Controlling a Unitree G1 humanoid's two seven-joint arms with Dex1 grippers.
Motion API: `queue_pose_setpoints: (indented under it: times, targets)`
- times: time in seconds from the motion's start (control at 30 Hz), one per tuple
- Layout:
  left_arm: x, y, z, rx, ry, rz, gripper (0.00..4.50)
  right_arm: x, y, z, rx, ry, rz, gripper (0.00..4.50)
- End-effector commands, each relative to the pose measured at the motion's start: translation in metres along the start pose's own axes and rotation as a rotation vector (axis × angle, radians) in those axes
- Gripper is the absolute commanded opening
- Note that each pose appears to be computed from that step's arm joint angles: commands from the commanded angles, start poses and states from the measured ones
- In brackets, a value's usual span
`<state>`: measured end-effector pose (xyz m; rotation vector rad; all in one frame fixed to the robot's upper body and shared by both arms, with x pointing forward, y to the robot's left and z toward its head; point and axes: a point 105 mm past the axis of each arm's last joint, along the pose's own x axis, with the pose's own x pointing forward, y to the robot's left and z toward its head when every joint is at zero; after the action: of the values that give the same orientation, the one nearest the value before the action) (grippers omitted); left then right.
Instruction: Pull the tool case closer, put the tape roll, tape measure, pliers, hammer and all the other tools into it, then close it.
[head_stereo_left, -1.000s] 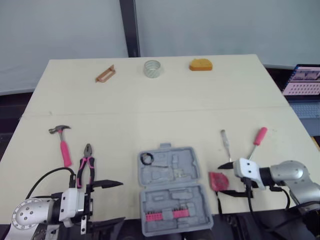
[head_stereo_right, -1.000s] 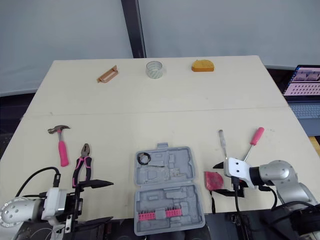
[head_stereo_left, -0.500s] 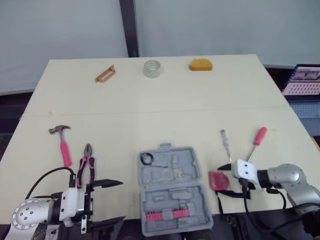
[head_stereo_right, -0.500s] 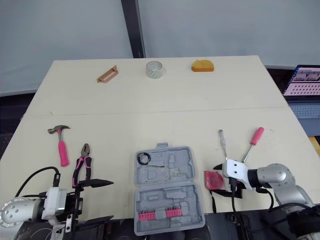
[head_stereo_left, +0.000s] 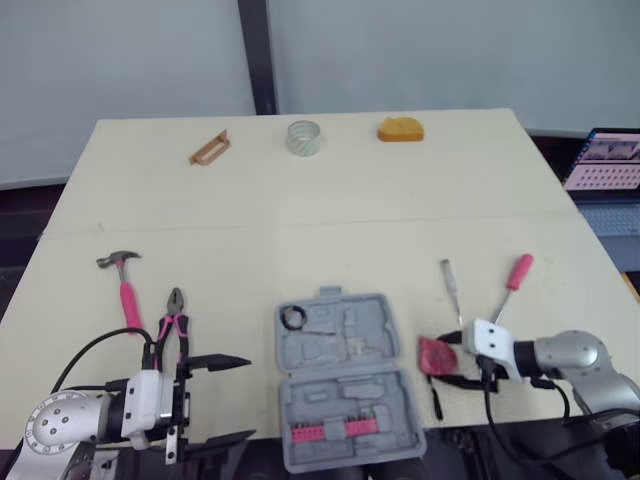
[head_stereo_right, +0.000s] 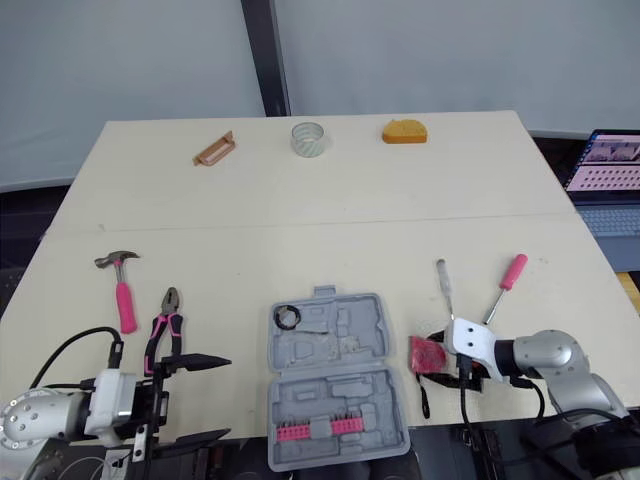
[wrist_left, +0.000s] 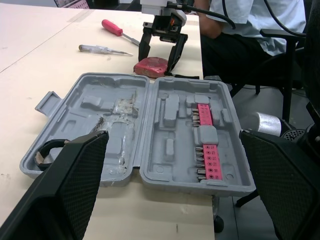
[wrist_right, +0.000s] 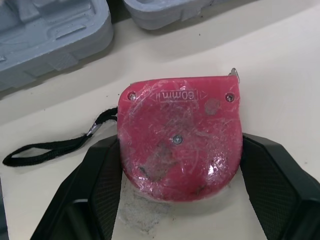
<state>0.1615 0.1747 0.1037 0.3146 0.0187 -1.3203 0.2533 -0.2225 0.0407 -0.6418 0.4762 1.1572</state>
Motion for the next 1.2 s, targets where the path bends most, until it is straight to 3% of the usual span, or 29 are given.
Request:
queue_pose_setpoints:
  times: [0.03, 0.17, 0.57, 0.93, 1.2]
  targets:
    - [-0.001, -0.002, -0.002, 0.001, -0.012, -0.001, 4.50, -0.005, -0.004, 0.002, 0.000, -0.005, -0.035, 2.96]
    - [0.002, -0.003, -0.009, -0.004, -0.026, 0.009, 4.50, -0.013, -0.009, 0.007, -0.006, 0.004, -0.055, 2.96]
    - [0.002, 0.014, -0.010, 0.025, -0.027, 0.063, 4.50, -0.039, -0.029, 0.086, -0.174, 0.124, 0.087, 2.96]
    - [0.010, 0.036, 0.001, 0.033, 0.001, 0.123, 4.50, 0.000, -0.042, 0.138, -0.254, 0.306, 0.081, 2.96]
    - [0.012, 0.041, 0.001, 0.034, 0.023, 0.148, 4.50, 0.024, -0.047, 0.149, -0.302, 0.467, 0.091, 2.96]
